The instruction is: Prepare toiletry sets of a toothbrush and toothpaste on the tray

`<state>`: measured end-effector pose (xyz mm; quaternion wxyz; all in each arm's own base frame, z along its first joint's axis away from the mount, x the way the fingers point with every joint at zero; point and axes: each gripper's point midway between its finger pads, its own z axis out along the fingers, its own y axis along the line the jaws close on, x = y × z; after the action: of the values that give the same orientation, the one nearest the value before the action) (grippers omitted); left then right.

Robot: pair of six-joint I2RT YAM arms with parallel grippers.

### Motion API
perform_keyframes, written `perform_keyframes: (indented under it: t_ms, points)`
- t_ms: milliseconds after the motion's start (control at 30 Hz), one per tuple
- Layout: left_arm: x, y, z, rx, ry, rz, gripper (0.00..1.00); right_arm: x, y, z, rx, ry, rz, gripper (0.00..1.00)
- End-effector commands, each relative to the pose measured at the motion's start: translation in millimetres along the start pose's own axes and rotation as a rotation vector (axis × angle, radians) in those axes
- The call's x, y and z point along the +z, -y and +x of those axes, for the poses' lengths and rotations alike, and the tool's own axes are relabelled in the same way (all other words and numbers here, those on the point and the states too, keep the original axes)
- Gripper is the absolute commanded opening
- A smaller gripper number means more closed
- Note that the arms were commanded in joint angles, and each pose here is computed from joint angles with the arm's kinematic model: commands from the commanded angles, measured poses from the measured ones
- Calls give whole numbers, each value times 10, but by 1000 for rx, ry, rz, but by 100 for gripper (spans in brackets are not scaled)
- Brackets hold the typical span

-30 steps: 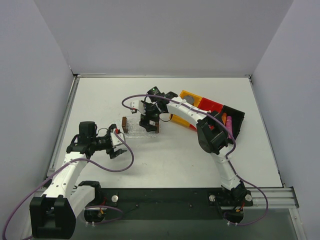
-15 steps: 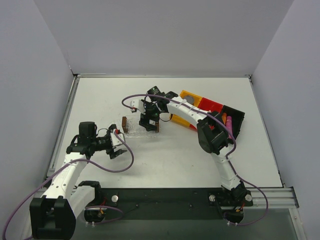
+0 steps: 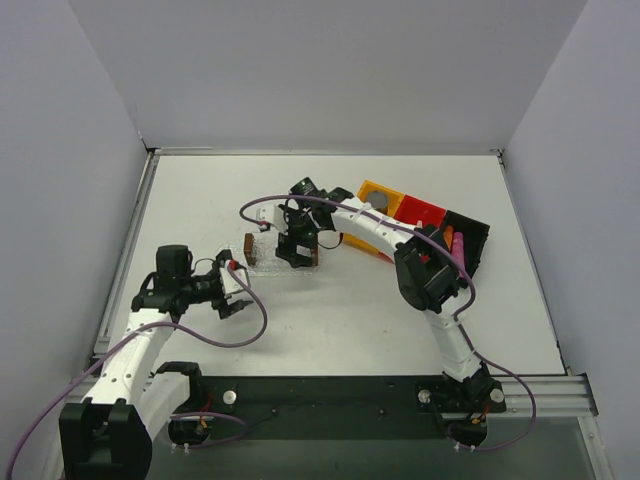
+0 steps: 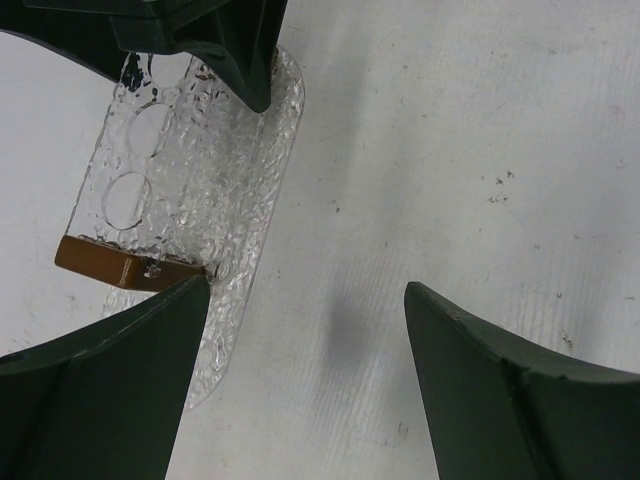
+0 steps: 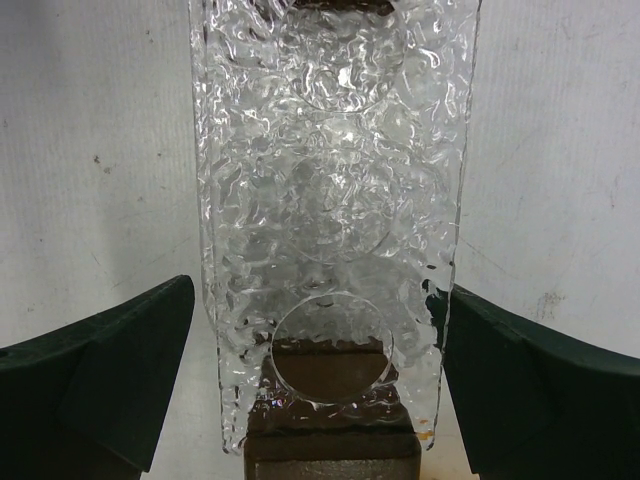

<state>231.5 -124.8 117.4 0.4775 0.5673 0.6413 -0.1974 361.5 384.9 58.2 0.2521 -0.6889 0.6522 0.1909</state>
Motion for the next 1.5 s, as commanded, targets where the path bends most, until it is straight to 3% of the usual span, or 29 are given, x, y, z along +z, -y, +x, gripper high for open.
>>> perform_keyframes:
  t_ms: [0,1200,1467]
  points:
    - [-34,-57,-57,30,21,-24,90,-259,-22,-196,-12,30,33,97]
    - [-98,-91,-4,13,-4,-51,90,-144,-83,-45,-165,4,-7,73]
    - [-150,-144,11,4,-7,-76,90,-125,-32,-43,-147,-3,7,77]
